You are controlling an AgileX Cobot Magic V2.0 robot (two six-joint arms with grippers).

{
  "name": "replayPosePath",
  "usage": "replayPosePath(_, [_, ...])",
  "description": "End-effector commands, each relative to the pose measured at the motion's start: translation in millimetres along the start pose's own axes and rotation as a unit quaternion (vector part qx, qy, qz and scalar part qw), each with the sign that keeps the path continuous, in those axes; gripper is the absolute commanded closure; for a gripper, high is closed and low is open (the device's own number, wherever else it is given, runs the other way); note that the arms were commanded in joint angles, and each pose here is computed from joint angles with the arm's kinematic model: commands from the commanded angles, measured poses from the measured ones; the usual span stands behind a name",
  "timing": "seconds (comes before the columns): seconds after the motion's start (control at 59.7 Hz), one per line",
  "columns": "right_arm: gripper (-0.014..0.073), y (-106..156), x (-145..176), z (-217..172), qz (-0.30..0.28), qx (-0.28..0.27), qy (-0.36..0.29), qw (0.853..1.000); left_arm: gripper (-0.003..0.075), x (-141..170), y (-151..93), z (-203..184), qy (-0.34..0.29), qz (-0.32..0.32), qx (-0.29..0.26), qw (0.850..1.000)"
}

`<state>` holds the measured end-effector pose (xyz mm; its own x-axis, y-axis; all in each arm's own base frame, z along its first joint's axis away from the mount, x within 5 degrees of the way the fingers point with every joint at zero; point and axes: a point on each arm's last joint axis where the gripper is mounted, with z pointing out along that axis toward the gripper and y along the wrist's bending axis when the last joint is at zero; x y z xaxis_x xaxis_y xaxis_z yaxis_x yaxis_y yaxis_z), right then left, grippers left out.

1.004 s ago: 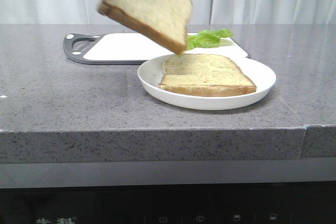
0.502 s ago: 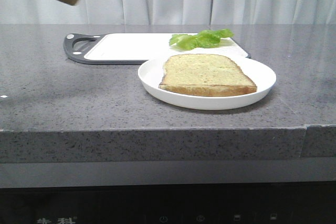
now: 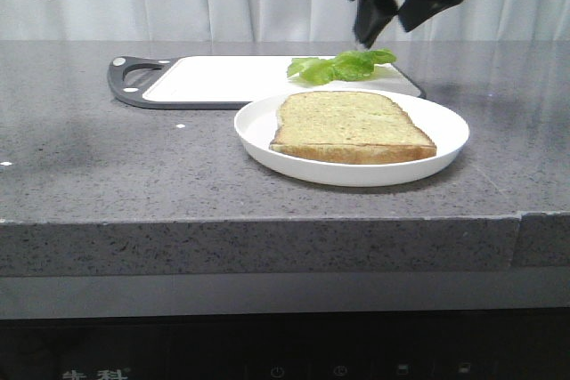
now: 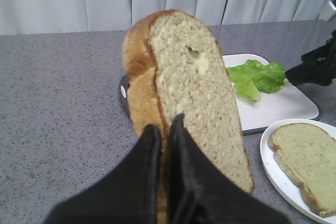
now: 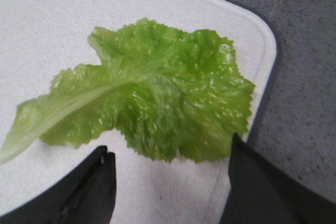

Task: Left arm grabs bread, right arm adds lettuce
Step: 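Reach the right gripper to the lettuce leaf and grasp it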

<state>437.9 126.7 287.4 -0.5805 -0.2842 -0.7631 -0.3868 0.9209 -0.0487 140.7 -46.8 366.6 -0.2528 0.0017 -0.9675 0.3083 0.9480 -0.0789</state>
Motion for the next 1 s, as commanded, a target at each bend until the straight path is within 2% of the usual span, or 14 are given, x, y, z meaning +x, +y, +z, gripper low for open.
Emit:
replayPosePath(0.0, [0.0115, -3, -34, -13, -0.015, 0.009, -0.053, 0.998, 0.0741, -17, 0, -5, -0.058, -0.009, 0.001, 0.998])
replayPosePath(0.1, [0.0132, -4, -38, 2, -0.016, 0.004, -0.039, 0.999, 0.0741, -17, 0, -5, -0.058, -0.009, 0.001, 0.998])
replayPosePath(0.167, [0.0174, -4, -38, 10, -0.016, 0.002, -0.032, 0.999, 0.0741, -17, 0, -5, -0.058, -0.010, 0.001, 0.998])
replayPosePath(0.268, [0.0330, -5, -40, 11, -0.016, 0.002, -0.030, 0.999, 0.0741, -17, 0, -5, -0.058, -0.010, 0.001, 0.998])
replayPosePath(0.318, [0.0435, -5, -42, 8, -0.017, 0.002, -0.035, 0.999, 0.0741, -17, 0, -5, -0.057, -0.010, 0.001, 0.998])
replayPosePath(0.385, [0.0501, -5, -47, 1, -0.017, 0.004, -0.047, 0.999, 0.0741, -17, 0, -5, -0.057, -0.010, 0.001, 0.998])
replayPosePath(0.569, [0.0510, -5, -58, -24, -0.019, 0.007, -0.069, 0.997, 0.0741, -17, 0, -5, -0.057, -0.010, 0.001, 0.998])
replayPosePath(0.77, [0.0510, -2, -68, -72, -0.022, 0.008, -0.089, 0.996, 0.0741, -17, -1, -5, -0.057, -0.011, 0.001, 0.998])
replayPosePath(0.921, [0.0510, 4, -59, -117, -0.007, 0.001, -0.116, 0.993, 0.0741, -17, -1, -5, -0.057, -0.011, 0.001, 0.998])
replayPosePath(0.988, [0.0510, 11, -42, -132, 0.010, -0.011, -0.122, 0.992, 0.0741, -17, -1, -5, -0.057, -0.012, 0.002, 0.998])
